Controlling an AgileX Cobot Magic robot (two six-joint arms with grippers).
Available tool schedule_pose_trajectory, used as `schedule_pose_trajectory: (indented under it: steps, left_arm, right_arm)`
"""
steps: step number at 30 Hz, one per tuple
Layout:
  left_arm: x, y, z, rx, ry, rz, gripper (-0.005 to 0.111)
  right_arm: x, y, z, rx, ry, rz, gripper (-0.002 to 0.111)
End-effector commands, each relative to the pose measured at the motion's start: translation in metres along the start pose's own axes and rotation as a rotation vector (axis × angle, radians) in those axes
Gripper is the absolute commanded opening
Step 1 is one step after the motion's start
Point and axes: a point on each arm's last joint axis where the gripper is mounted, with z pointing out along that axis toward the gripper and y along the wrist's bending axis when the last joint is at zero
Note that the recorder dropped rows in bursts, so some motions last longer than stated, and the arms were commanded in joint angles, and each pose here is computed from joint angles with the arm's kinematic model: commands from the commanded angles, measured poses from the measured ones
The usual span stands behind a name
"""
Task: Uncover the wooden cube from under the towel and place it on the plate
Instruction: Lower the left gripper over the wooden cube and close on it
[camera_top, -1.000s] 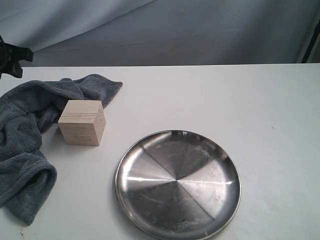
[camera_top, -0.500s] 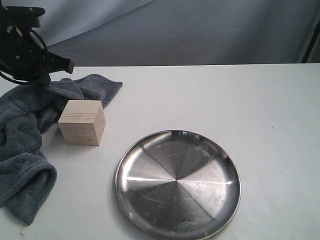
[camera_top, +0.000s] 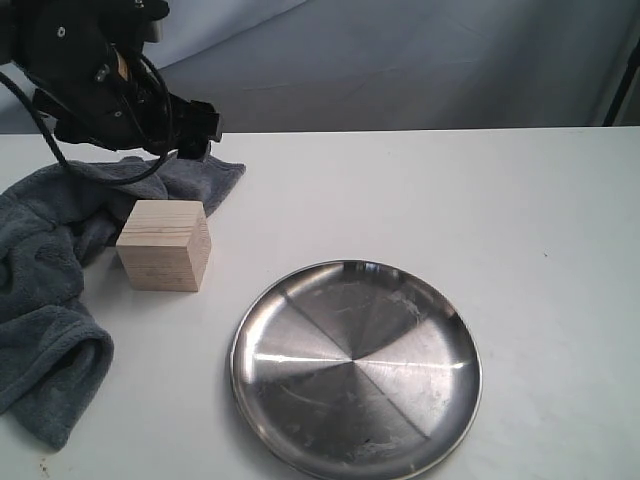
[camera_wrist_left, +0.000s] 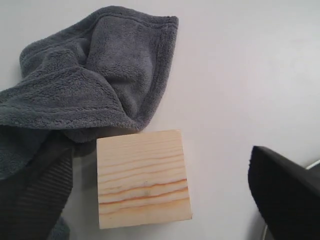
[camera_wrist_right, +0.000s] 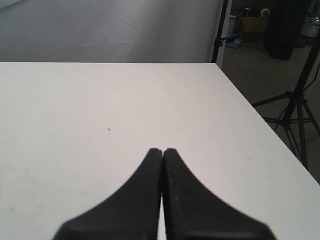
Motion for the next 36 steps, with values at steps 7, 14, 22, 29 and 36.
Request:
schedule_pose_trajectory:
  steps: [7, 14, 22, 29, 36]
  left_arm:
    - [0.01, -0.004, 0.046, -0.036, 0.086, 0.033, 0.097]
    - [0.013, -0.005, 0.056, -0.053, 0.095, -0.056, 0.097]
    - [0.019, -0.001, 0.073, -0.125, 0.132, -0.082, 0.097]
    - [0.029, -0.002, 0.091, -0.146, 0.193, -0.072, 0.097]
    - [0.037, -0.003, 0.107, -0.157, 0.234, -0.062, 0.097]
  right_arm:
    - [0.001, 0.0, 0.0, 0.0, 0.0, 0.002, 0.0]
    - [0.001, 0.0, 0.0, 0.0, 0.0, 0.002, 0.0]
    - [0.001, 0.0, 0.0, 0.0, 0.0, 0.002, 0.0]
    - [0.001, 0.0, 0.0, 0.0, 0.0, 0.002, 0.0]
    - [0.001, 0.0, 0.0, 0.0, 0.0, 0.002, 0.0]
